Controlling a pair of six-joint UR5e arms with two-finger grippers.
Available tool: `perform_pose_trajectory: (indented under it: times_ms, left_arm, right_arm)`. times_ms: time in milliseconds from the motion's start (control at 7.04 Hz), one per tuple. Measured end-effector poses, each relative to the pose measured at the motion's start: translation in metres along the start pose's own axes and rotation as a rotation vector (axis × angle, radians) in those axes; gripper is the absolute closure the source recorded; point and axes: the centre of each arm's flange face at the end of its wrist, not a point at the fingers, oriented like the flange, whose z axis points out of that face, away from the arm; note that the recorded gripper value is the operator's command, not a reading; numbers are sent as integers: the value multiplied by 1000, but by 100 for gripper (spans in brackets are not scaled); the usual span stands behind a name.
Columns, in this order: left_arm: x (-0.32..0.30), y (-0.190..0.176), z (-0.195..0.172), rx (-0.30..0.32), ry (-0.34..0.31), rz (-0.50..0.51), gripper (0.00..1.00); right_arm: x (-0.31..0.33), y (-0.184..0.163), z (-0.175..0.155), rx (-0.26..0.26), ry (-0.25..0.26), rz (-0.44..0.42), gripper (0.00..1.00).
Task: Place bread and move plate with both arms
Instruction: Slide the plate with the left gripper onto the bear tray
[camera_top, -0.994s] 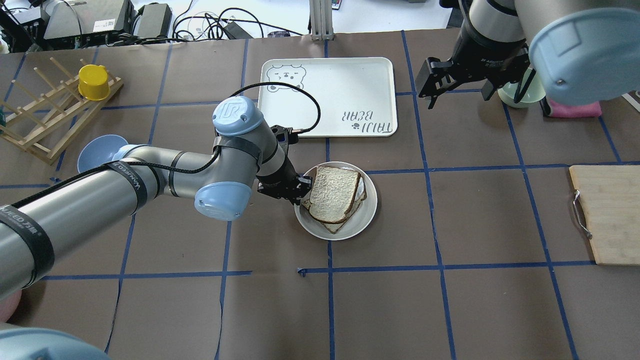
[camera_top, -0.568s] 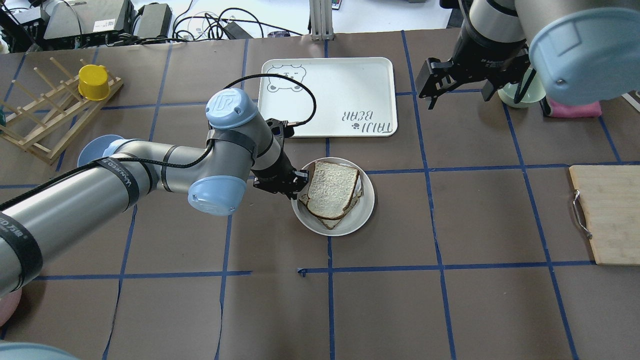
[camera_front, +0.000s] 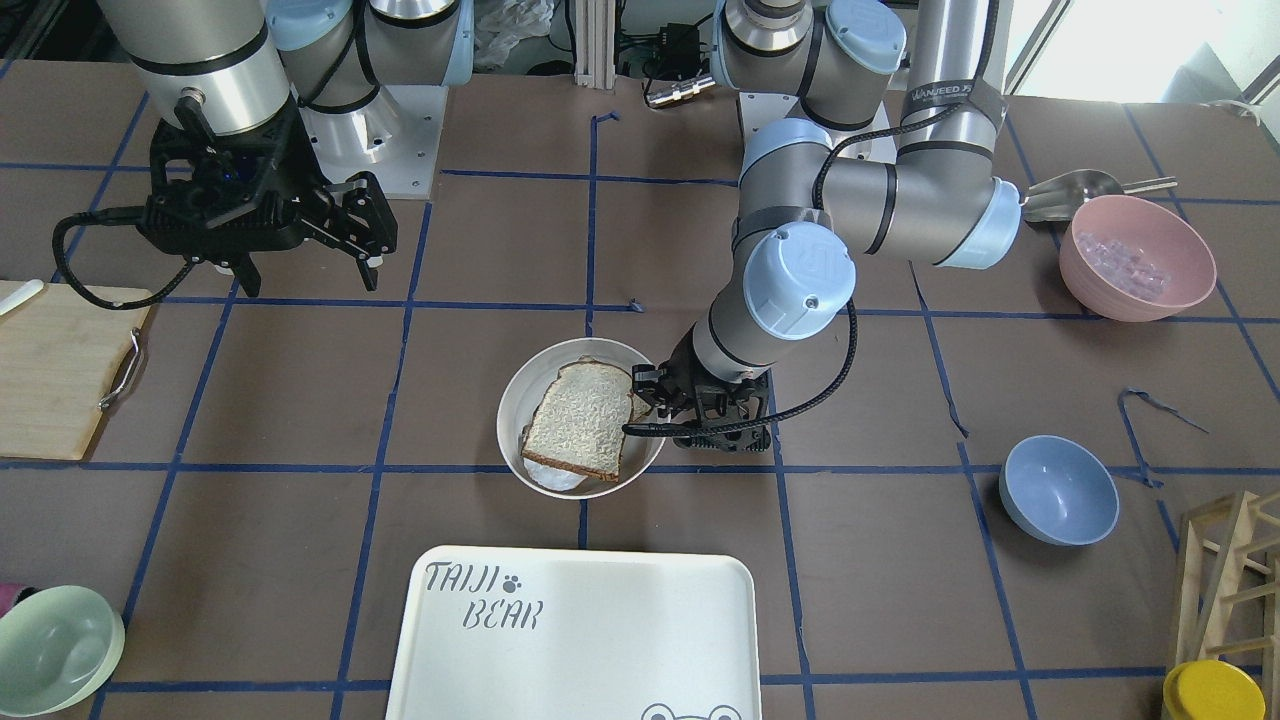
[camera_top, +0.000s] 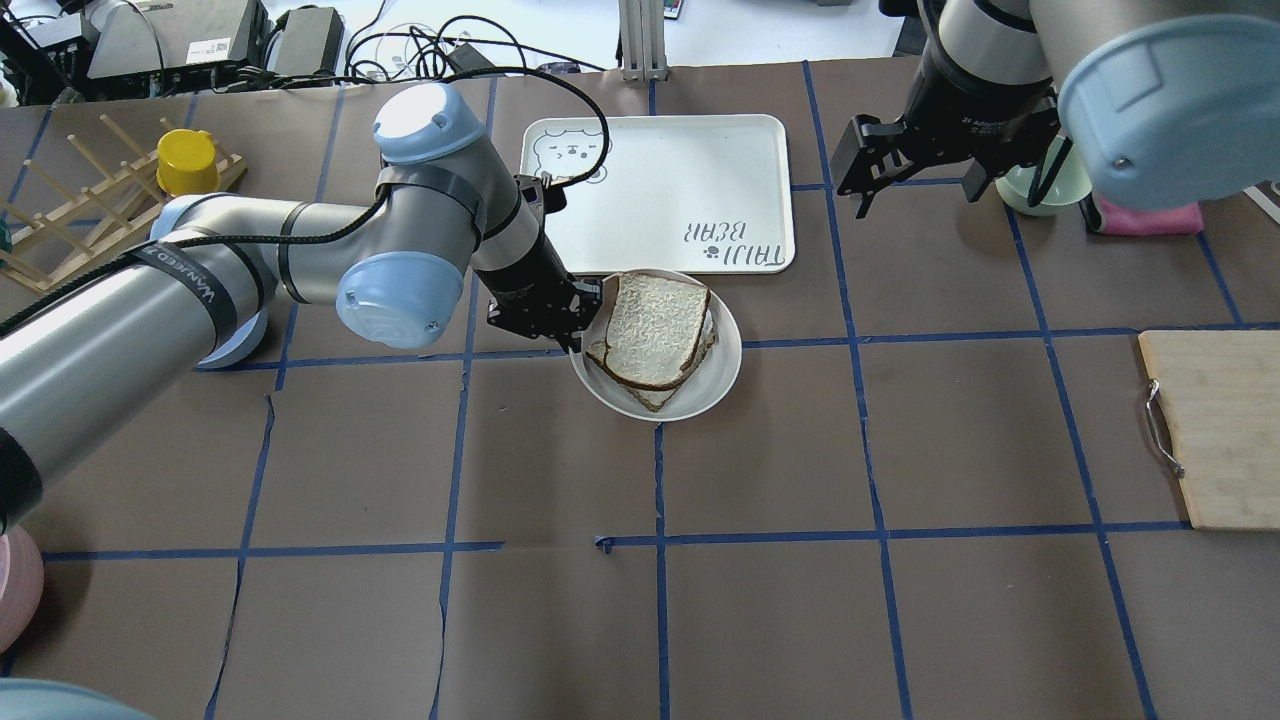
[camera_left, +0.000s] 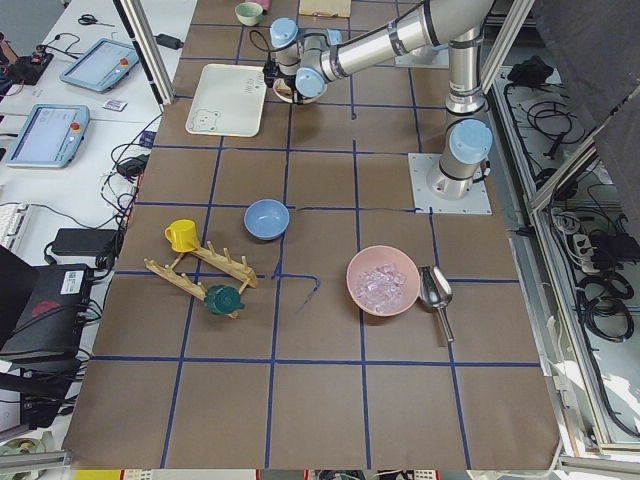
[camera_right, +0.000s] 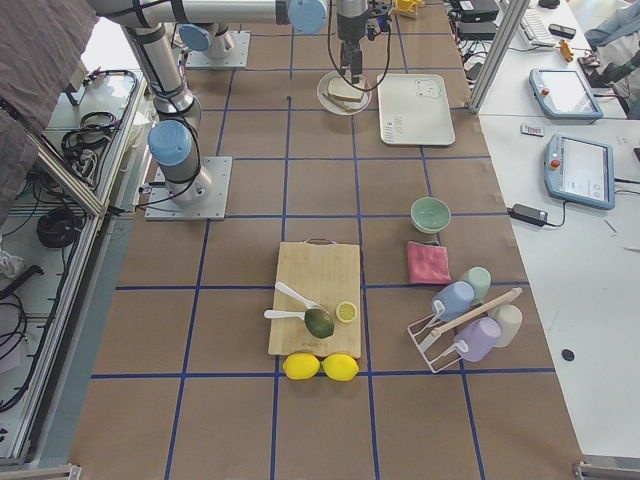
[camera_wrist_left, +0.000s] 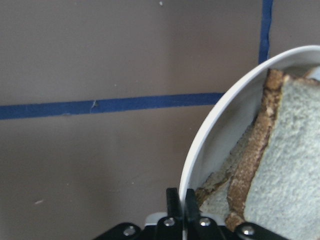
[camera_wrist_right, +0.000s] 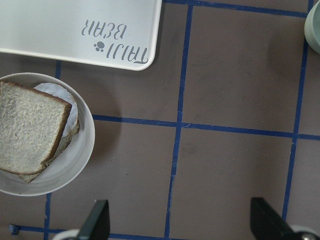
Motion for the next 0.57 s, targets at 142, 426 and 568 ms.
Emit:
perform_pose_trajectory:
  times_ms: [142, 426, 568]
  left_arm:
    - [-14, -12, -11, 5, 47, -36, 100]
    - [-45, -49, -34, 46, 126, -98, 100]
    - [-48, -72, -44, 70, 141, -104, 100]
  right_arm:
    - [0, 0, 0, 1, 0, 0, 0]
    - [0, 0, 0, 2, 1, -1, 0]
    - [0, 0, 0, 2, 3, -3, 0]
